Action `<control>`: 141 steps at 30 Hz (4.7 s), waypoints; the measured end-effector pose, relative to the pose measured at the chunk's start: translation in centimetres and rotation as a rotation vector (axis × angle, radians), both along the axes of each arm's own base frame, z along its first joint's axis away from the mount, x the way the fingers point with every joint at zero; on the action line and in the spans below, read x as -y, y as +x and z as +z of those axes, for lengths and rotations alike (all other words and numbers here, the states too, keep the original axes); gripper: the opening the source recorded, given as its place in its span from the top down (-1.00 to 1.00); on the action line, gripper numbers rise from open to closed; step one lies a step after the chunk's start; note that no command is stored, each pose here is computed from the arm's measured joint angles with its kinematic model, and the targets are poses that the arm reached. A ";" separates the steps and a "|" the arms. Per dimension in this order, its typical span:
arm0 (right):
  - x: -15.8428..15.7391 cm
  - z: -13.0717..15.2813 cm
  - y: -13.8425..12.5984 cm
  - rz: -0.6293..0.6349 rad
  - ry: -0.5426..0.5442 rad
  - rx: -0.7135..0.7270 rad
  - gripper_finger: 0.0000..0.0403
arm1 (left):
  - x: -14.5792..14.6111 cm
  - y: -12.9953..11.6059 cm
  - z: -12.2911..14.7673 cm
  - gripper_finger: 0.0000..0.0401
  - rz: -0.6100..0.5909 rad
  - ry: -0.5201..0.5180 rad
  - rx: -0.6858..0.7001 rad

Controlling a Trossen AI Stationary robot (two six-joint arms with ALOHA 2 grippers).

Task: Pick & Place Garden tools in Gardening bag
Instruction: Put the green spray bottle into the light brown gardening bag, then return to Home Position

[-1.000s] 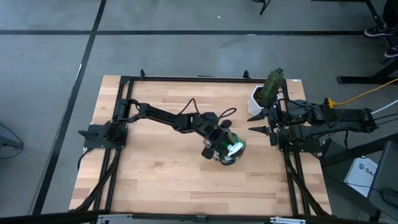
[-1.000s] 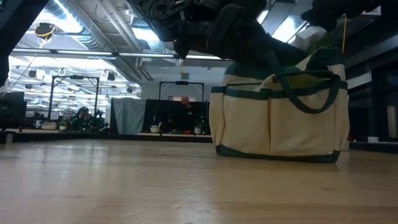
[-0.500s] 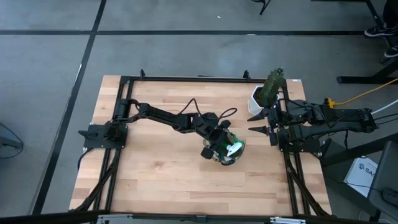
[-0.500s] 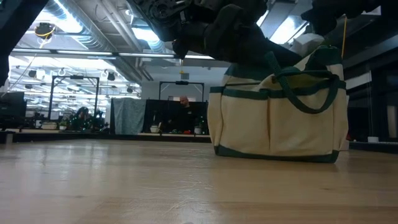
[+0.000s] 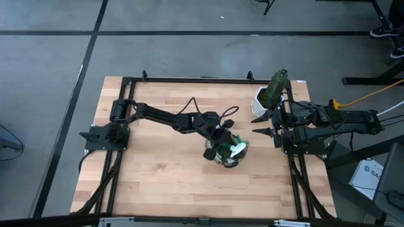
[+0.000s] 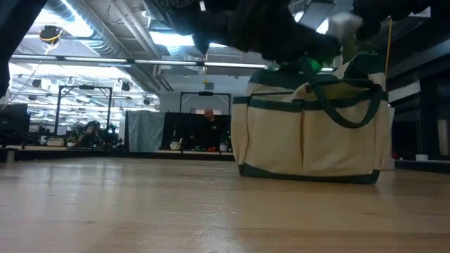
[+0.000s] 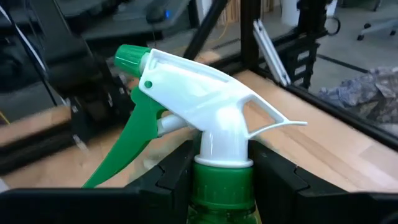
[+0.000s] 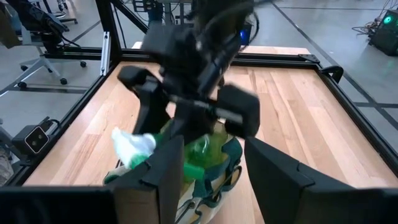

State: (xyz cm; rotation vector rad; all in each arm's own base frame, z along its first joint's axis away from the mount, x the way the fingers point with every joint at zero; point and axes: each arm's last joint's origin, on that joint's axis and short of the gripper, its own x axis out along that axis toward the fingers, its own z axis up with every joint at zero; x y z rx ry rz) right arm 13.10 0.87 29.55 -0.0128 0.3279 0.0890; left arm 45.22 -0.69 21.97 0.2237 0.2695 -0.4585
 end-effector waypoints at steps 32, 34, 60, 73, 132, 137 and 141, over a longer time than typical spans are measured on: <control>0.0 0.0 0.0 0.000 0.000 0.001 0.15 | -0.4 -3.9 8.0 0.36 -0.660 -0.166 0.220; 0.0 0.0 0.0 0.000 0.000 0.000 0.15 | -0.4 -3.8 7.9 0.36 -0.639 -0.173 0.206; 0.0 0.0 0.0 -0.001 0.000 0.000 0.15 | 2.9 -1.7 5.4 0.36 0.021 0.189 0.220; 0.0 0.0 0.0 -0.001 0.000 0.000 0.15 | 3.8 -0.7 3.1 0.36 0.192 0.261 0.161; 0.0 0.0 0.0 0.000 0.000 0.000 0.15 | 3.6 -4.8 0.1 -0.12 0.300 0.050 -0.125; 0.0 0.0 0.0 -0.001 0.000 0.001 0.15 | 3.5 -7.1 3.8 -0.17 0.303 0.039 -0.126; 0.0 0.0 0.0 0.000 0.000 0.000 0.15 | 3.8 -9.6 7.2 -0.15 0.328 0.024 -0.105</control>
